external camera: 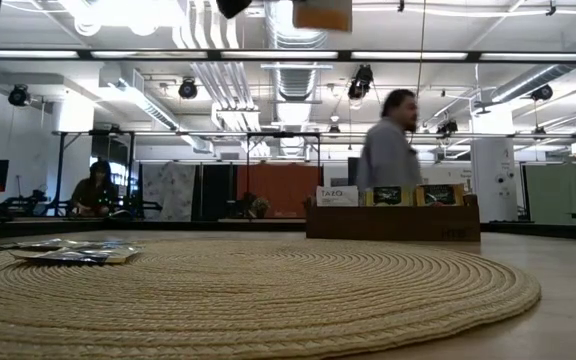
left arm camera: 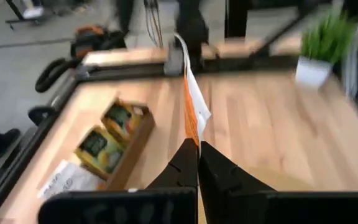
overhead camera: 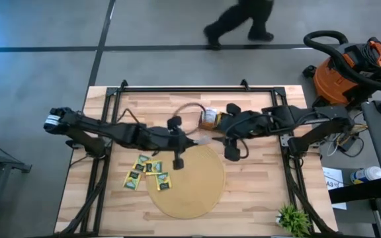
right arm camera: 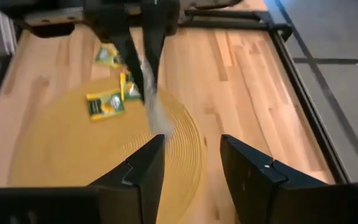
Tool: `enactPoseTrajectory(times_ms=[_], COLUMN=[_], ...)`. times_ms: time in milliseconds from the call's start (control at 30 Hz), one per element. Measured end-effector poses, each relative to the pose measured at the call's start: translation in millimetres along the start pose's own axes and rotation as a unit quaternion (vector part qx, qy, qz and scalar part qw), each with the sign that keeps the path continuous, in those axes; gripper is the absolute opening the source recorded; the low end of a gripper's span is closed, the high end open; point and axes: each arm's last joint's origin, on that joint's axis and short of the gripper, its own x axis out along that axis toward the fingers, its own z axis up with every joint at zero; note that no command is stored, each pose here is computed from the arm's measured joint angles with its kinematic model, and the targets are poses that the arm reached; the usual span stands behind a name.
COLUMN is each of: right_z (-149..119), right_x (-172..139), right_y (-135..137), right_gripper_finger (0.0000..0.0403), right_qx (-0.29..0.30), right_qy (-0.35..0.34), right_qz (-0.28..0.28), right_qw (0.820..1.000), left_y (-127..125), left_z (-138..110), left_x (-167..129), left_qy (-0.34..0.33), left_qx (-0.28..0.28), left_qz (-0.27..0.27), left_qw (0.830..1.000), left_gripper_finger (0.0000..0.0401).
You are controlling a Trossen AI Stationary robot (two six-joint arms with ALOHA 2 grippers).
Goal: Pick & Place Tea
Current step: Put the orange tea bag into the left section of the wooden organizer
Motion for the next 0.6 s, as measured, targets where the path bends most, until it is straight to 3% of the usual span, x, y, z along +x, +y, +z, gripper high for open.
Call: enactPoseTrajectory(times_ms=[233,600], right_z=[10,12], right_x=[12,34], right_y=[5,12], right_gripper_finger=[0.0162,0.0146], right_qx=[-0.025,-0.047], right_qy=[0.054,0.112], right_qz=[-0.002,0.016], right_qw=[0.998,0.992], left_y=[0,5], left_z=[2,1], left_x=[19,26], left_qy=[0.031,0.036], left_qx=[0.044,0.054], left_qz=[0.005,0.007], left_qw=[0.999,0.998], left_gripper_finger=[0.0000,0.0000])
